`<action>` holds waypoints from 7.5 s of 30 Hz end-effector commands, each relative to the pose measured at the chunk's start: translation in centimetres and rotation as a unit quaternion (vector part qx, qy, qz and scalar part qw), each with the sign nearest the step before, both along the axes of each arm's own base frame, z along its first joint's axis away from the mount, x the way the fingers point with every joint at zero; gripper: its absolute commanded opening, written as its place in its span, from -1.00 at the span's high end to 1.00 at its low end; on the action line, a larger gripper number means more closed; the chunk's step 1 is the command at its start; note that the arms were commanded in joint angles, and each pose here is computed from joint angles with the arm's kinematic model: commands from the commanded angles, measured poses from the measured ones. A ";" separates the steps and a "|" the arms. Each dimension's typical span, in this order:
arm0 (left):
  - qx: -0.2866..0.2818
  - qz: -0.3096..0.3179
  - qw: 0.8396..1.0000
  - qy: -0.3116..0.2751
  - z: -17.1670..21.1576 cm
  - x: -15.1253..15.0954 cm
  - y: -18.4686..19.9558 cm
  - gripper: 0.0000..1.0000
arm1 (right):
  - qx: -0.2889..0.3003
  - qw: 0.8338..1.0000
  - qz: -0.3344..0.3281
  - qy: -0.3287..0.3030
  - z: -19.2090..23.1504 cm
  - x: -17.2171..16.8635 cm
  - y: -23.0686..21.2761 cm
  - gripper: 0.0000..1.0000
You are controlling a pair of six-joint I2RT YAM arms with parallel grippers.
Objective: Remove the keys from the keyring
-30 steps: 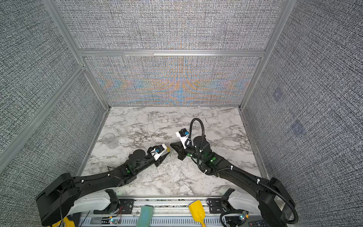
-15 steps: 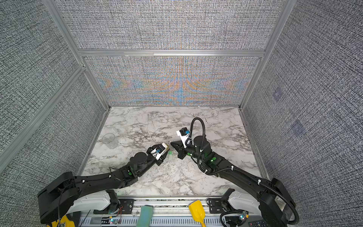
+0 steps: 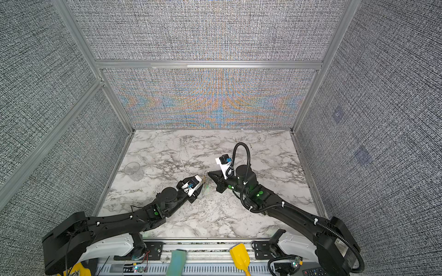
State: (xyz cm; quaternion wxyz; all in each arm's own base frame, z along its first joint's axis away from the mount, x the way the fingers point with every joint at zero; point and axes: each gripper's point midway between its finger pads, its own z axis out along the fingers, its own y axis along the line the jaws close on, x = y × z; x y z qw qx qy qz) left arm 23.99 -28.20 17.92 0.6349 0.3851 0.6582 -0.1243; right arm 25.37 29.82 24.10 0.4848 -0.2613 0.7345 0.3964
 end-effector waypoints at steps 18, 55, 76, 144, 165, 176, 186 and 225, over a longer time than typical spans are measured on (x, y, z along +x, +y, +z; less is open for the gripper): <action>0.021 0.025 0.999 -0.031 0.1 1.4 -0.4 -0.02 | 0.065 0.998 0.016 -0.007 3.9 -0.5 0.6 1.00; -0.111 0.020 0.991 -0.065 4.2 0.9 -0.4 -0.12 | 0.104 0.994 0.016 0.026 4.0 0.1 0.0 1.00; -0.071 -0.032 0.996 -0.040 3.6 -1.0 -0.6 0.08 | 0.049 0.998 0.045 0.020 2.9 0.2 0.3 1.00; -0.083 -0.106 0.991 -0.022 3.3 -1.4 -1.7 1.00 | 0.067 0.994 0.090 -0.015 4.2 -0.9 0.0 1.00; -0.069 -0.175 0.982 0.033 2.5 -0.9 -1.8 1.00 | 0.095 0.984 0.137 -0.058 4.8 -2.9 -0.2 1.00; -0.069 -0.182 0.980 0.045 2.3 -0.3 -1.5 1.00 | 0.102 0.979 0.163 -0.060 4.9 -3.8 0.0 1.00; -0.063 -0.195 0.978 0.049 2.5 0.2 -1.1 1.00 | 0.100 0.976 0.186 -0.058 4.6 -4.4 0.2 1.00; -0.003 -0.221 0.975 0.004 5.4 0.9 -0.9 1.00 | -0.086 0.970 0.226 -0.031 -2.0 -3.1 0.9 1.00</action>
